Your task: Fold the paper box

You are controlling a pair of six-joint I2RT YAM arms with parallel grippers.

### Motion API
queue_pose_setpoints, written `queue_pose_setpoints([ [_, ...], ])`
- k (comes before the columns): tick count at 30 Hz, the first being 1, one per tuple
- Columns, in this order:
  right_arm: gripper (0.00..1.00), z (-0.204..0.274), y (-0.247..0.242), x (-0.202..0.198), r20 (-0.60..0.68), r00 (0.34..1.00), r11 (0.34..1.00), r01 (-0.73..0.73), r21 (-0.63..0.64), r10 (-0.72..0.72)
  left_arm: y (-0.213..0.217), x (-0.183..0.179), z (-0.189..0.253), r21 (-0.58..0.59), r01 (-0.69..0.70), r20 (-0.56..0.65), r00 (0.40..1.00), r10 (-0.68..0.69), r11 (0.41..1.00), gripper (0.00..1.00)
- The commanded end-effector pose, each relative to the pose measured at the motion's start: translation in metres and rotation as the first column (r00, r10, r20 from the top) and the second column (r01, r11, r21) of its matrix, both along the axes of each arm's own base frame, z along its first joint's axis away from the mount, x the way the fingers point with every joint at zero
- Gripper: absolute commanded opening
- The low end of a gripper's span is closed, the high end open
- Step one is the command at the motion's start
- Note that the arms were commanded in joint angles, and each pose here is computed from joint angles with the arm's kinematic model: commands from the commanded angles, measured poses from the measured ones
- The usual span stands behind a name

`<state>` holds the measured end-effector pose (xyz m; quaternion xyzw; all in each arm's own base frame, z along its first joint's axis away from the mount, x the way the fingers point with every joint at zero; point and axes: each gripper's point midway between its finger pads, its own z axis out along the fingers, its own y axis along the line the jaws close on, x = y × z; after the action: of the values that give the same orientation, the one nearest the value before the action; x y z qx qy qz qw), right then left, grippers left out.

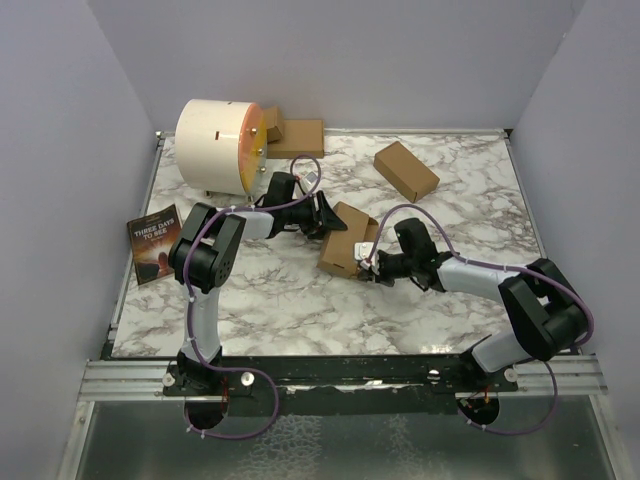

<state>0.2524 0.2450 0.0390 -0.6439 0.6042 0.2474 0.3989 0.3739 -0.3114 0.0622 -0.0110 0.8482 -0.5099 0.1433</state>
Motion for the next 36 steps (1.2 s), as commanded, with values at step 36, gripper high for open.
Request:
queue_pose_setpoints([
  [36, 0.01, -0.0248, -0.0248, -0.0069, -0.146, 0.986, 0.995, 0.073, -0.071, -0.083, 0.0138, -0.0163, -0.031, -0.005, 0.002, -0.09, 0.996, -0.003, 1.0, 0.18],
])
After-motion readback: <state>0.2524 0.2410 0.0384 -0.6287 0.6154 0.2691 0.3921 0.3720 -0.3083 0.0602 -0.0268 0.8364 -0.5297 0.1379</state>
